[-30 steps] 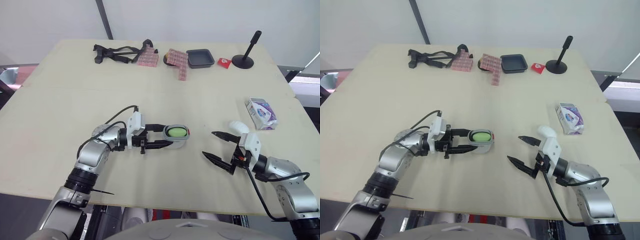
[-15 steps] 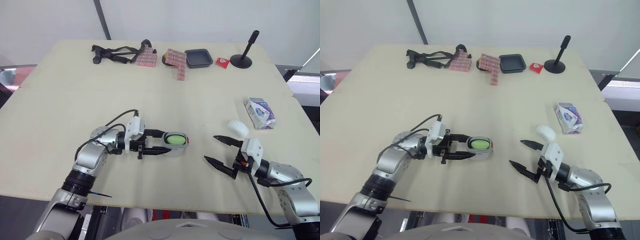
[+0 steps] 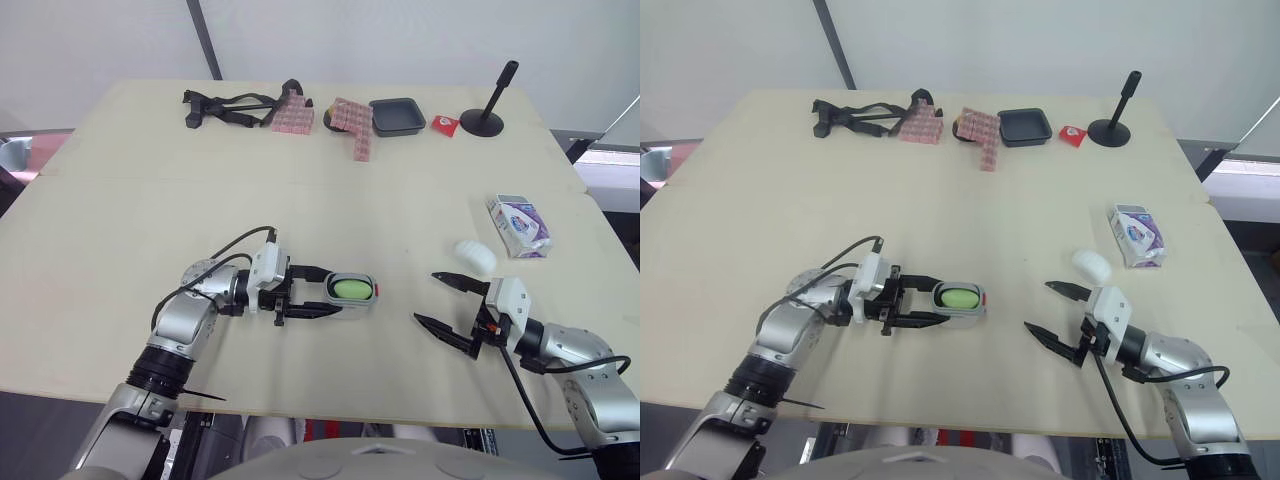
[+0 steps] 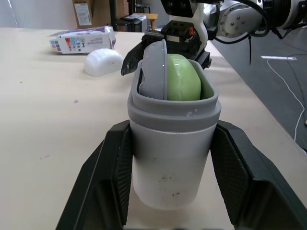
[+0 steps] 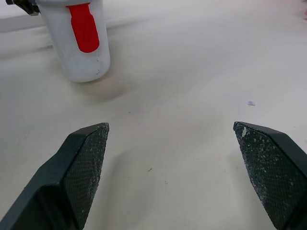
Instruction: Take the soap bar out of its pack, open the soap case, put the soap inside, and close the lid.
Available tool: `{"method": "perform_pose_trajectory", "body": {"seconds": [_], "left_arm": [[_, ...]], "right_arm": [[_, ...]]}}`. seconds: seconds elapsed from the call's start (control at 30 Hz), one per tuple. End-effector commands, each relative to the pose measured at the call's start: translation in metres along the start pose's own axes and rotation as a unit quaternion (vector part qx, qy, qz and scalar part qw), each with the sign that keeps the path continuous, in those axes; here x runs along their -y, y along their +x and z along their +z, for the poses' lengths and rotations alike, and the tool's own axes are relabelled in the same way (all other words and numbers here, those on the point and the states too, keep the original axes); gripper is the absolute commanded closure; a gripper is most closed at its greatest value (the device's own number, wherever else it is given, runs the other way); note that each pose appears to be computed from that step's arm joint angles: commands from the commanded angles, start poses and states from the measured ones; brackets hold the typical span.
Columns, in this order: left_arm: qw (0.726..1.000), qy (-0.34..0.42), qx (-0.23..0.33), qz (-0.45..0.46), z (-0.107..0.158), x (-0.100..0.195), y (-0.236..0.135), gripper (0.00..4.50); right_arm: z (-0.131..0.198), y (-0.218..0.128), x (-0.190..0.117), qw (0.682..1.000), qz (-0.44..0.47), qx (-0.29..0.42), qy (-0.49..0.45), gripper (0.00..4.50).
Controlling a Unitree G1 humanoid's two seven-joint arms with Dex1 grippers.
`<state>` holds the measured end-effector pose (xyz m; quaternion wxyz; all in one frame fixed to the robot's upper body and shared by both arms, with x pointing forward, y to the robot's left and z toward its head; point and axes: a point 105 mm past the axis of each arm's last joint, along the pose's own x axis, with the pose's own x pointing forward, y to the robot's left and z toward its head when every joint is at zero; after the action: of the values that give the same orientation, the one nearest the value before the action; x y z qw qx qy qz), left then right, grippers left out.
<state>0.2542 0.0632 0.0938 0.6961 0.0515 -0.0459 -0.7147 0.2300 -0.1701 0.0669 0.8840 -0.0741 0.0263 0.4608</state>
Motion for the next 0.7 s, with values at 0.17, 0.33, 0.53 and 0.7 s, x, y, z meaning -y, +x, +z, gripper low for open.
{"method": "perform_pose_trajectory", "body": {"seconds": [0.17,0.33,0.53,0.7], "left_arm": [[1.000,0.015,-0.006,0.000,-0.003,-0.004,-0.001,2.62],[1.000,0.018,-0.007,0.001,-0.003,-0.004,-0.001,2.62],[1.000,0.023,-0.008,0.002,-0.003,-0.005,0.000,2.62],[1.000,0.026,-0.007,-0.001,0.000,-0.006,0.001,2.62]], "right_arm": [[0.007,-0.004,0.006,1.000,-0.001,0.006,-0.015,0.03],[0.009,-0.001,0.007,1.000,0.000,0.009,-0.015,0.03],[0.020,0.001,0.009,0.999,-0.004,0.022,-0.023,0.03],[0.047,-0.002,0.023,1.000,0.000,0.019,-0.019,0.03]]}}
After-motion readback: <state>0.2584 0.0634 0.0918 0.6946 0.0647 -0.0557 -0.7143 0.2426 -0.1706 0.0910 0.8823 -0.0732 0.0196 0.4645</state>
